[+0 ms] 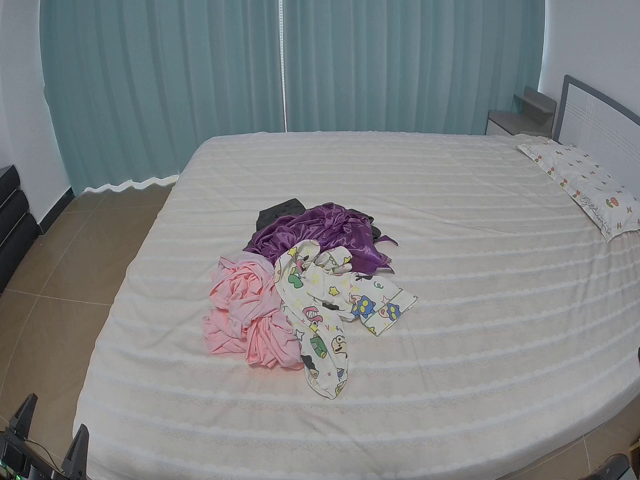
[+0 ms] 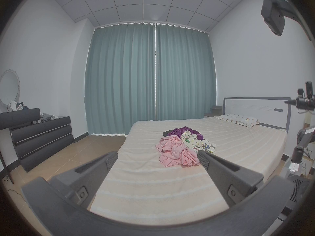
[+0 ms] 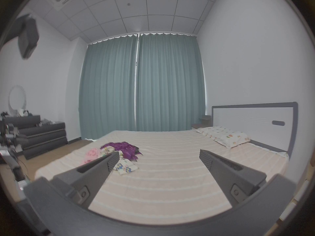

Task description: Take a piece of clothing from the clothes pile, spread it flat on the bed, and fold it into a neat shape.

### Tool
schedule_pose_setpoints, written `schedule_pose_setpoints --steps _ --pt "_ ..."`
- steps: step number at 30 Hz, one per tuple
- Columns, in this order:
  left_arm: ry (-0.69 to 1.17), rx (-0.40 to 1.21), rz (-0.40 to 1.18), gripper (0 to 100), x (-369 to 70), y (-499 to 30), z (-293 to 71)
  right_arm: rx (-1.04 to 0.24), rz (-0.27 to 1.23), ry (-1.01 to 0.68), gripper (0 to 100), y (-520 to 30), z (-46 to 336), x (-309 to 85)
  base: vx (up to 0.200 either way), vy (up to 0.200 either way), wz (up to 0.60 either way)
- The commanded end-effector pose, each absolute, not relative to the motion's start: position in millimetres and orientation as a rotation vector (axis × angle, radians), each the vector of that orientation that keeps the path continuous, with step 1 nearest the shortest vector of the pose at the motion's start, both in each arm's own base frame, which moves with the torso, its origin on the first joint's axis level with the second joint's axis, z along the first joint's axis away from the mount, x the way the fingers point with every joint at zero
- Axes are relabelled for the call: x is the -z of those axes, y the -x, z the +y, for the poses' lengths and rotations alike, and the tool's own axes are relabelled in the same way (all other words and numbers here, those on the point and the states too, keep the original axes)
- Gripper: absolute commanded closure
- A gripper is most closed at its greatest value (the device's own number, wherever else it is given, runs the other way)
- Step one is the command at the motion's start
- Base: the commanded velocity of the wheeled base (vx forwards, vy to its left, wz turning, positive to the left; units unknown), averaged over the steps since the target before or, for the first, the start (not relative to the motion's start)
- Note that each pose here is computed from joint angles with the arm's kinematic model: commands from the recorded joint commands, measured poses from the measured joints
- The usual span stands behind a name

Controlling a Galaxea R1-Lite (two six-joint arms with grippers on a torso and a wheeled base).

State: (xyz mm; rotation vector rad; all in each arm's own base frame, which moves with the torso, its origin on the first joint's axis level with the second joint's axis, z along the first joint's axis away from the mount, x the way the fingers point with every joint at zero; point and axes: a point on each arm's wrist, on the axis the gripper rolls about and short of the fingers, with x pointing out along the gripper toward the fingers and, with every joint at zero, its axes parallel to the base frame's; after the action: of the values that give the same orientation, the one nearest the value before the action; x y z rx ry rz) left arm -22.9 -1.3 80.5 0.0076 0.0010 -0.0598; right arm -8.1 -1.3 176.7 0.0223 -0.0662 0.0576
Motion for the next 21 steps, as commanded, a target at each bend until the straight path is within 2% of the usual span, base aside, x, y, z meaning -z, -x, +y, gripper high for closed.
schedule_pose_setpoints --steps 1,5,10,11,12,17,21 --pt "-0.008 0.06 0.003 0 -75.2 22.8 -1.3 -0.287 0.457 -0.141 0 -151.9 37.0 -201.9 0.0 0.0 0.0" --pt "-0.008 0.06 0.003 0 -75.2 22.8 -1.3 -0.281 0.594 -0.206 0 -217.2 59.4 -159.4 0.0 0.0 0.0" --pt "-0.008 0.06 0.003 0 -75.2 22.8 -1.3 -0.282 0.645 -0.277 0 -285.6 90.5 -108.9 0.0 0.0 0.0" --pt "-0.008 0.06 0.003 0 -75.2 22.8 -1.3 -0.282 0.645 -0.277 0 -285.6 90.5 -108.9 0.0 0.0 0.0" --pt "-0.008 0.06 0.003 0 -75.2 22.8 -1.3 -0.284 0.666 -0.303 0 -308.1 103.6 -89.2 0.0 0.0 0.0" --pt "-0.008 0.06 0.004 0 -75.0 22.8 -1.3 -0.282 0.754 -0.36 0 -349.6 139.0 -39.2 0.0 0.0 0.0" --pt "-0.008 0.06 0.003 0 -75.2 22.8 -1.3 -0.271 0.759 -0.415 0 -377.0 153.8 -20.2 0.0 0.0 0.0"
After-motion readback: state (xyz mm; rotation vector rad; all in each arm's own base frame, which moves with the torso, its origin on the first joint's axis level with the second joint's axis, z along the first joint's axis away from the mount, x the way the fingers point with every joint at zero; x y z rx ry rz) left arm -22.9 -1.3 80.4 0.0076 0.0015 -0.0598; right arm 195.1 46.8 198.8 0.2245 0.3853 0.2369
